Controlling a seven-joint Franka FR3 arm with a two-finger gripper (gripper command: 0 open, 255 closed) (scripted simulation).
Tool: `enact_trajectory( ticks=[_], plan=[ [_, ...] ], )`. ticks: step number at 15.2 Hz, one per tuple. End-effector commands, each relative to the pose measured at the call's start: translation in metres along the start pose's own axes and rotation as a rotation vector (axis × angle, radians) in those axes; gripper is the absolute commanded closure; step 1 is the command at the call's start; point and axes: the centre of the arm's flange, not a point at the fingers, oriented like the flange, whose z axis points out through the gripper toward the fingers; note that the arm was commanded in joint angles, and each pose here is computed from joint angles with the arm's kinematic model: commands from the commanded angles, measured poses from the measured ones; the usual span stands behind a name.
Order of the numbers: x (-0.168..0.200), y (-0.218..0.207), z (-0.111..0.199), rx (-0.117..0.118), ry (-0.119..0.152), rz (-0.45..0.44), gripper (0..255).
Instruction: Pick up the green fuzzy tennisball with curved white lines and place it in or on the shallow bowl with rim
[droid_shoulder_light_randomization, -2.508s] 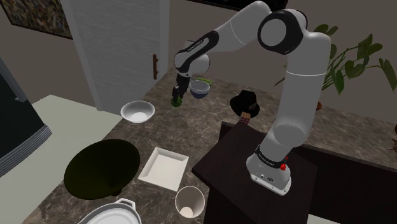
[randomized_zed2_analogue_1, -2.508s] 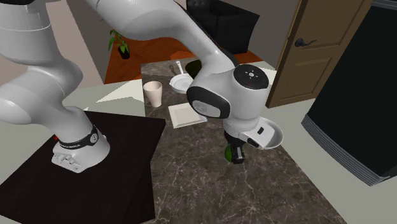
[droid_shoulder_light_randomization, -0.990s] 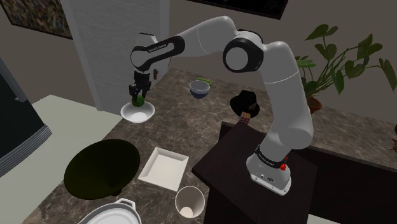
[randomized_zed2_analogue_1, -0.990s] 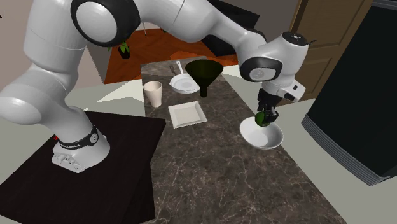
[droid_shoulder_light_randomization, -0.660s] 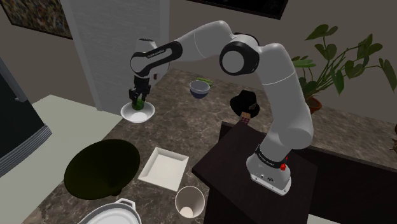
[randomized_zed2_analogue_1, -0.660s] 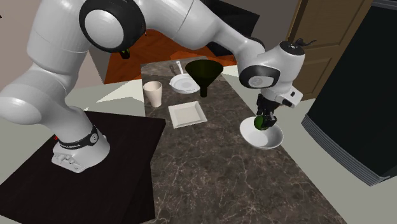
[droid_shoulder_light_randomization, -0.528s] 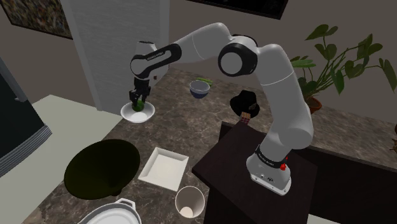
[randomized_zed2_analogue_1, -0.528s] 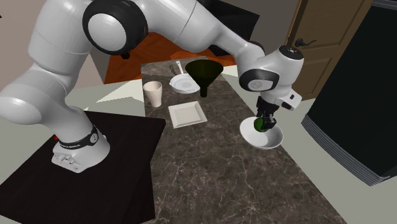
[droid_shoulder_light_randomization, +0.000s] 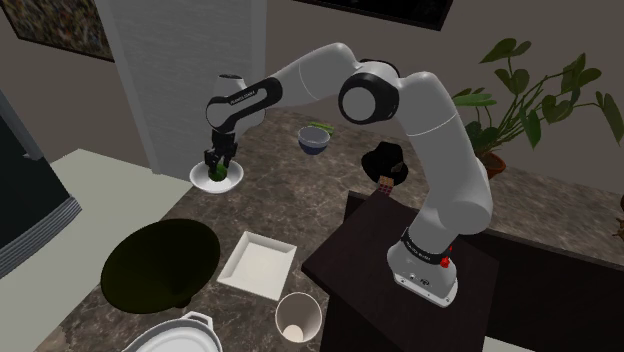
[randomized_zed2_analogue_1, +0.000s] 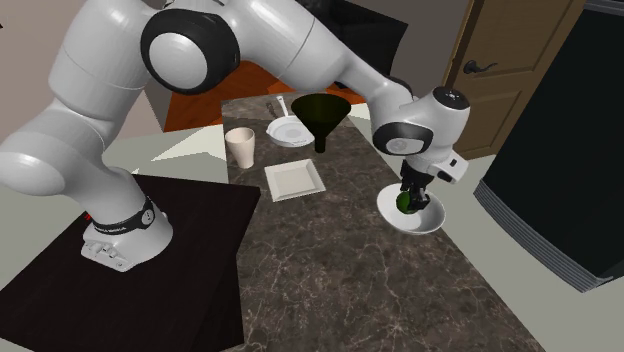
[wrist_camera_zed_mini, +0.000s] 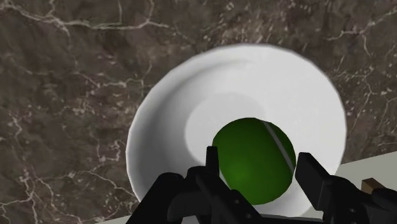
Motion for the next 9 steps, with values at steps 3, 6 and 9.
enact_trajectory(
  ticks=[3, 6, 9],
  plan=[
    [0.0000, 0.0001, 0.0003, 0.000, 0.001, 0.000, 255],
    [0.0000, 0.0000, 0.0004, 0.000, 0.001, 0.000, 0],
    [0.0000, 0.0000, 0.0004, 0.000, 0.001, 0.000, 0]
  ],
)
